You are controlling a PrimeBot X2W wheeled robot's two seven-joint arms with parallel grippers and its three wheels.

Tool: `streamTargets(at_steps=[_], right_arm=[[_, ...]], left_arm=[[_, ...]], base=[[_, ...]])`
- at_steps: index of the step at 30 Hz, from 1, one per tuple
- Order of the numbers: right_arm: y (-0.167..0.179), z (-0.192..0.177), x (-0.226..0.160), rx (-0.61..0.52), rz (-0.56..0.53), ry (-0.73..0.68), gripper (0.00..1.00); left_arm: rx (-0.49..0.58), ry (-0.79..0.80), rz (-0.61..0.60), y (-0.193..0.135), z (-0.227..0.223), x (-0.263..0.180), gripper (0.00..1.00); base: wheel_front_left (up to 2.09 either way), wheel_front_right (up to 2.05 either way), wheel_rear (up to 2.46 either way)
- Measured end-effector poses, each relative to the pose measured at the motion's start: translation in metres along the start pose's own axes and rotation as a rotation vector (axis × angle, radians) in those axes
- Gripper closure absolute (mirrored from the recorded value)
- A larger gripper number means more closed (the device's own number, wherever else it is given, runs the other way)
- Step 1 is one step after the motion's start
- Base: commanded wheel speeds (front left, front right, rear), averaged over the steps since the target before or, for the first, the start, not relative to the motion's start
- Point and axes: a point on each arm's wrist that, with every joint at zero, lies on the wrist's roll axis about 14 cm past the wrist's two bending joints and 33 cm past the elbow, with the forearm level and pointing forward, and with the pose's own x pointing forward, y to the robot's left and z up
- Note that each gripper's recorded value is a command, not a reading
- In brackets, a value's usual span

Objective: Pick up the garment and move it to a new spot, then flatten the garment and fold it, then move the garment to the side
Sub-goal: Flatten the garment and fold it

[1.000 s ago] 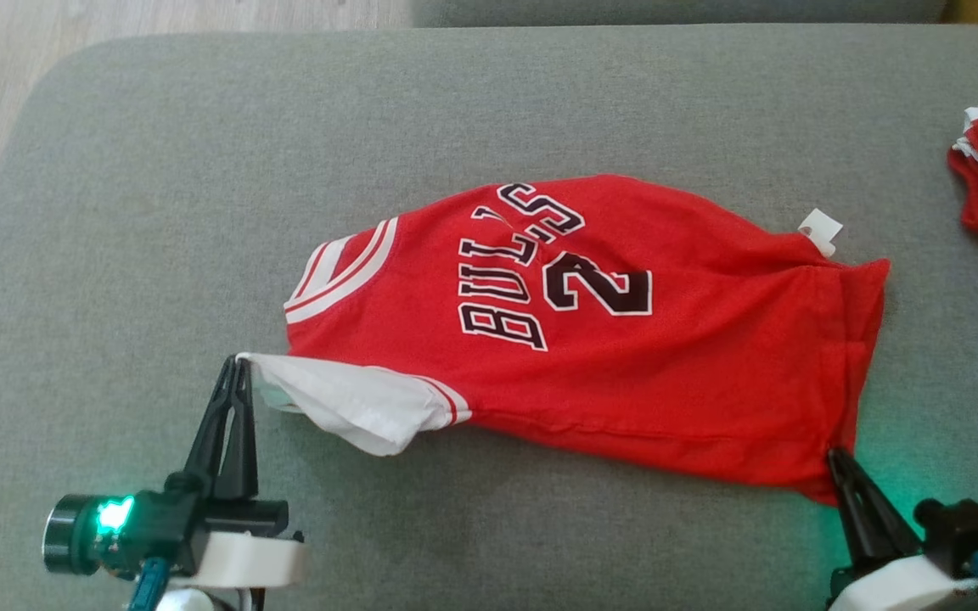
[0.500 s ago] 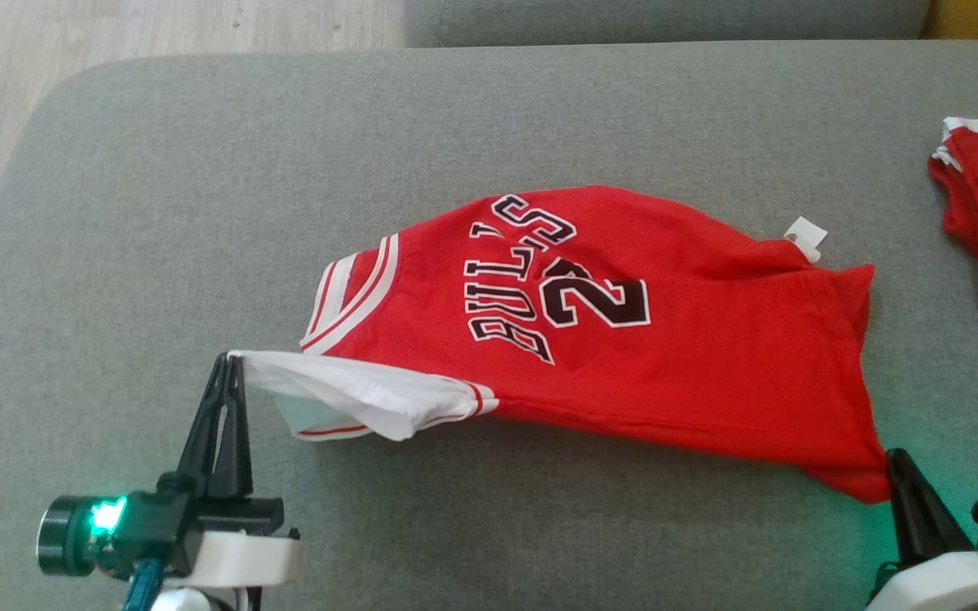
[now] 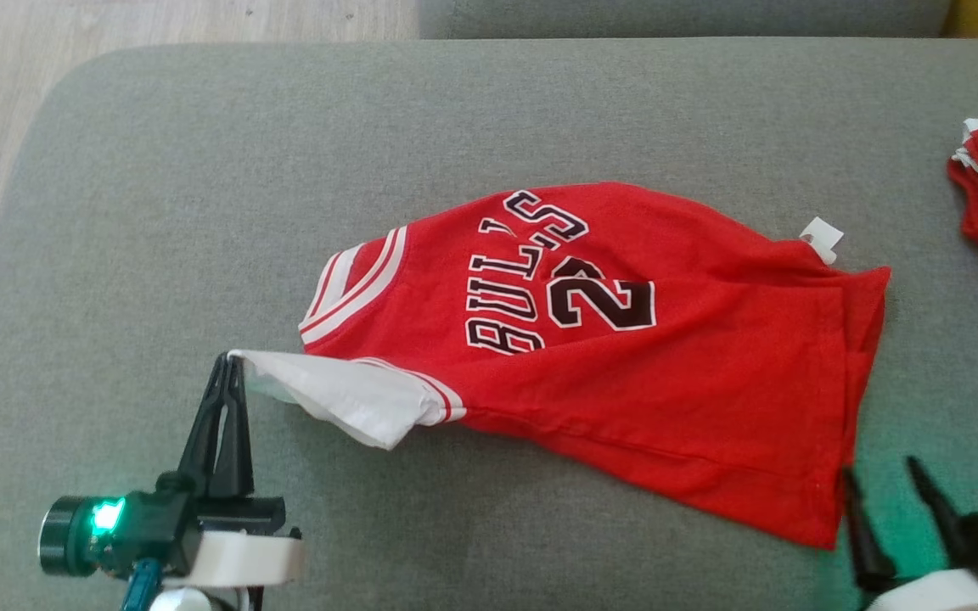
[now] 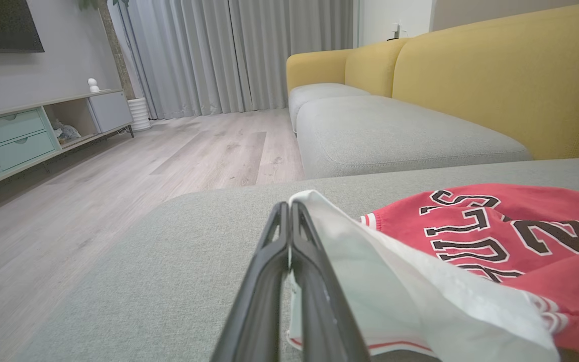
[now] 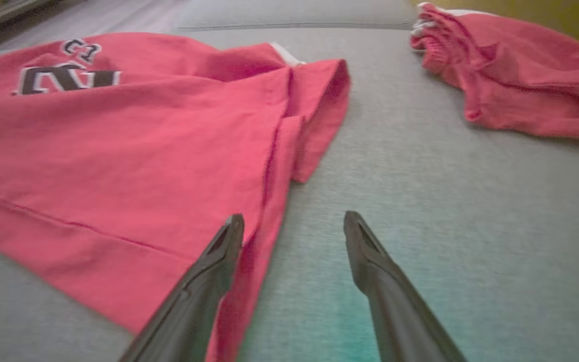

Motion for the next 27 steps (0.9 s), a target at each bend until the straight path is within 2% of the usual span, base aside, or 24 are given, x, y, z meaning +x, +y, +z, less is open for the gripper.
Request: streamTargets(at_steps=[4, 10, 21, 22, 25, 26, 27], right_arm=[[0.025, 0.000, -0.004, 0.037, 0.068, 0.012, 0.00], [0.043, -0.008, -0.010, 0.099, 0.119, 0.056, 0.00], [0.047, -0.027, -0.009, 0.158, 0.129, 0.129, 0.00], [0.048, -0.028, -0.009, 0.161, 0.133, 0.134, 0.07], [0.051, -0.033, -0.009, 0.166, 0.142, 0.150, 0.11], [0.052, -0.033, -0.009, 0.165, 0.144, 0.152, 0.18], [0.052, -0.033, -0.008, 0.165, 0.146, 0.149, 0.20]], left_arm=[[0.000, 0.001, 0.000, 0.000, 0.000, 0.000, 1.00], [0.000, 0.005, -0.001, 0.000, -0.002, -0.001, 1.00], [0.003, 0.012, 0.007, 0.003, -0.004, -0.003, 1.00], [0.003, 0.013, 0.008, 0.003, -0.005, -0.003, 1.00], [0.004, 0.016, 0.009, 0.004, -0.006, -0.004, 1.00], [0.004, 0.017, 0.009, 0.004, -0.006, -0.004, 1.00], [0.005, 0.019, 0.009, 0.004, -0.006, -0.004, 1.00]], base=[[0.00, 0.00, 0.00], [0.00, 0.00, 0.00], [0.00, 0.00, 0.00], [0.00, 0.00, 0.00], [0.00, 0.00, 0.00], [0.00, 0.00, 0.00], [0.00, 0.00, 0.00]])
